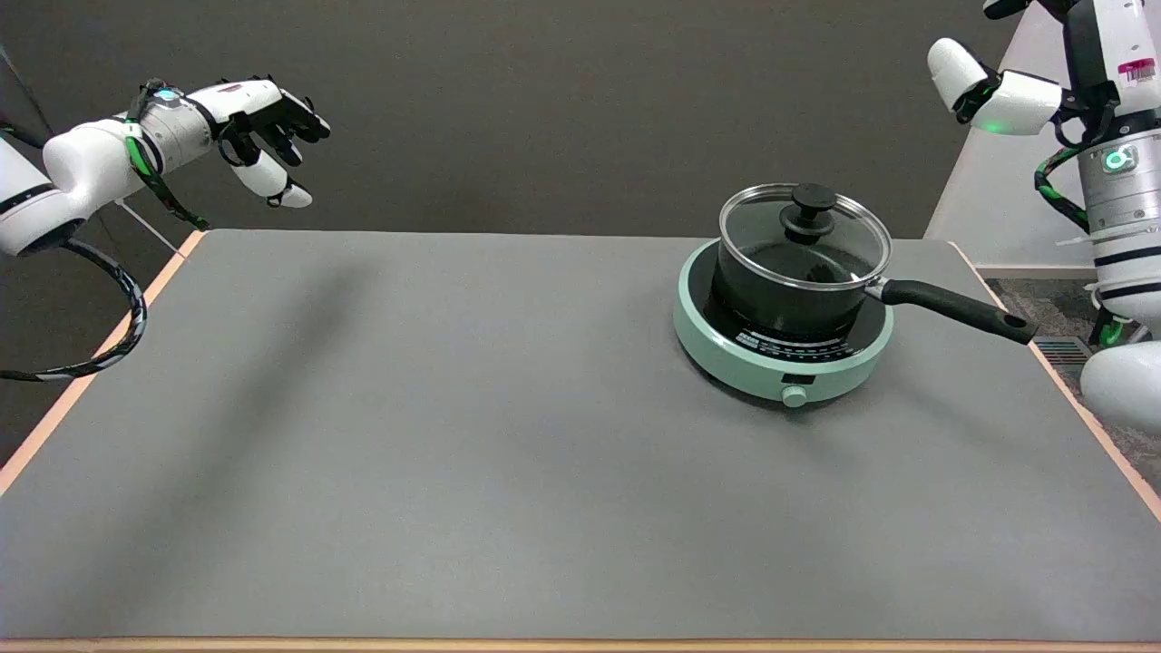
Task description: Pick up the pot lid.
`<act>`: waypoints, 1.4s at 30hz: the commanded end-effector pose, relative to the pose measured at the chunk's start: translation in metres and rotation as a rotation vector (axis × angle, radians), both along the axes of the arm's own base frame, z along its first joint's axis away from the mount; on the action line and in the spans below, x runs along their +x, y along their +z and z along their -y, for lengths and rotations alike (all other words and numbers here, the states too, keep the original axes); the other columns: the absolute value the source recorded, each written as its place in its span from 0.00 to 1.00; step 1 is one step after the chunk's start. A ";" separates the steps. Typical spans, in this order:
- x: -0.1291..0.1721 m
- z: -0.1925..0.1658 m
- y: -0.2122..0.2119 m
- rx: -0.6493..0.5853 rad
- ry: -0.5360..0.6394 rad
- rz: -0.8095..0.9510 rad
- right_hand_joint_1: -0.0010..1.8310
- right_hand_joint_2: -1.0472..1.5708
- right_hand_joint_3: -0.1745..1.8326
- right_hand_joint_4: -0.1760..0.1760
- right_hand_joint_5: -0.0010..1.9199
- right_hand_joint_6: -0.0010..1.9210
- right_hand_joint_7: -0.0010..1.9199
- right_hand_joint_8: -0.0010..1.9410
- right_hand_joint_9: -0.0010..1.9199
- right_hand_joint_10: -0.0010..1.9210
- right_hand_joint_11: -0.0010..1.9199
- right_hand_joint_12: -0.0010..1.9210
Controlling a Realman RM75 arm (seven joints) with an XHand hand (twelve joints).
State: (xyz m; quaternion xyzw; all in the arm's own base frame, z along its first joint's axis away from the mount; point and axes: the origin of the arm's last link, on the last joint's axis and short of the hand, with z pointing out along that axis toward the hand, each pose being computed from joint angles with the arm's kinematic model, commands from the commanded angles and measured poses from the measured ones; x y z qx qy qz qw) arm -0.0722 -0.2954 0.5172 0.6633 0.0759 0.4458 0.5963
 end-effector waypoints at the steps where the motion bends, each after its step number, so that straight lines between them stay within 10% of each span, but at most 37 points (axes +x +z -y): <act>1: 0.003 -0.009 -0.002 -0.002 0.034 -0.042 0.37 0.61 0.50 0.43 0.23 0.11 0.28 0.12 0.26 0.21 0.22 0.61; 31: -0.005 0.034 0.021 -0.126 -0.735 -0.061 0.43 0.59 0.55 0.67 0.27 0.12 0.33 0.10 0.31 0.23 0.25 0.62; 42: 0.020 0.035 0.016 -0.153 -0.791 -0.123 0.44 0.59 0.55 0.65 0.27 0.11 0.33 0.10 0.31 0.24 0.25 0.62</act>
